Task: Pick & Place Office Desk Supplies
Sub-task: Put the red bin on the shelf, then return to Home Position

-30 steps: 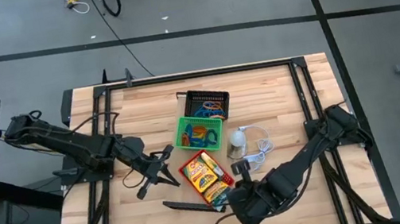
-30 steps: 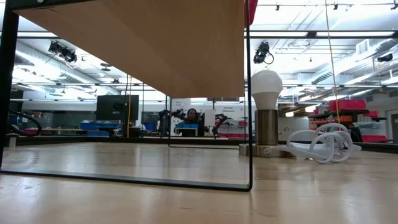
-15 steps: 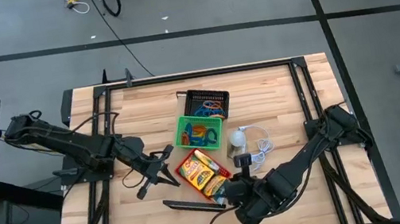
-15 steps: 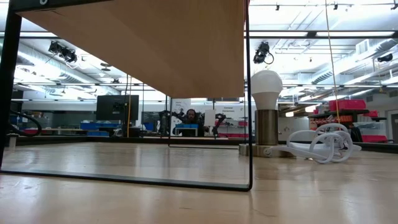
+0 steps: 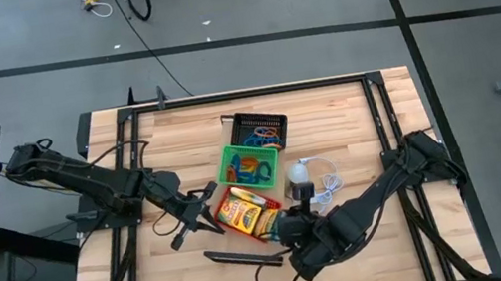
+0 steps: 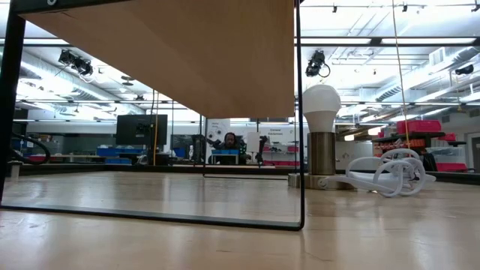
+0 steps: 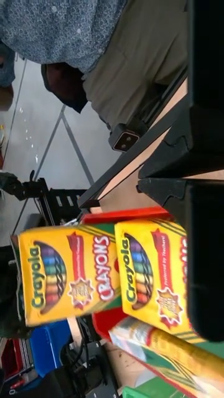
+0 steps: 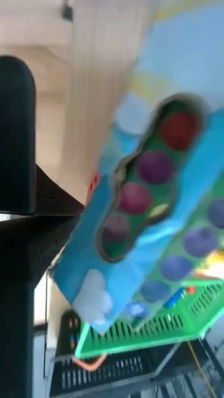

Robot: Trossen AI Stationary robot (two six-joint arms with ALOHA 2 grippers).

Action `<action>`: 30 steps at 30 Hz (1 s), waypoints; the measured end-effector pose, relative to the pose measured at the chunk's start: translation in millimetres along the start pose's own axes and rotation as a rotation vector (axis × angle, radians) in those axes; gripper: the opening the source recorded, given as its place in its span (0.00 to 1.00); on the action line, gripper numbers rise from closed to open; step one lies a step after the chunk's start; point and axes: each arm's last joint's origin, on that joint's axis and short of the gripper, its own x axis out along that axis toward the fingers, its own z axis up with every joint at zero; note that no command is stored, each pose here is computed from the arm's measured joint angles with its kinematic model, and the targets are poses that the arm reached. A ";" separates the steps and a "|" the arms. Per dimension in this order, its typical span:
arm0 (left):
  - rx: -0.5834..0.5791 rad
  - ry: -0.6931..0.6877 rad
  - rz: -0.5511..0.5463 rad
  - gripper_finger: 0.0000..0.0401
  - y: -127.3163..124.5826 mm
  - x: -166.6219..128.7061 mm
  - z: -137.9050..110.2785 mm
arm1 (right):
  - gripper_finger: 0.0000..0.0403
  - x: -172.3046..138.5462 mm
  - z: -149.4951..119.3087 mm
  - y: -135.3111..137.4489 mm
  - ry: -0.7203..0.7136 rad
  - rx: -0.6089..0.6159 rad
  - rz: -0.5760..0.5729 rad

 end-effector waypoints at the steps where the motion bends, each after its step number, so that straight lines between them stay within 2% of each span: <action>1: -0.003 -0.001 -0.004 0.01 -0.1 0.0 0.0 | 0.00 1.0 0.5 -1.3 -0.002 0.001 -0.011; 14: -0.005 -0.002 -0.010 0.01 -0.4 0.0 0.0 | 0.00 18.0 8.1 -21.7 -0.010 -0.002 -0.136; 18: 0.012 0.000 0.021 0.01 -0.6 -5.8 2.2 | 0.00 18.2 7.2 -23.8 -0.012 -0.011 -0.175; 25: 0.027 -0.003 0.117 0.01 -4.7 -37.6 11.8 | 0.00 8.9 1.2 -18.0 -0.014 -0.024 -0.185; 30: 0.042 -0.067 0.221 0.01 -10.6 -77.1 22.8 | 0.00 -19.4 -0.6 -27.7 -0.077 0.000 -0.158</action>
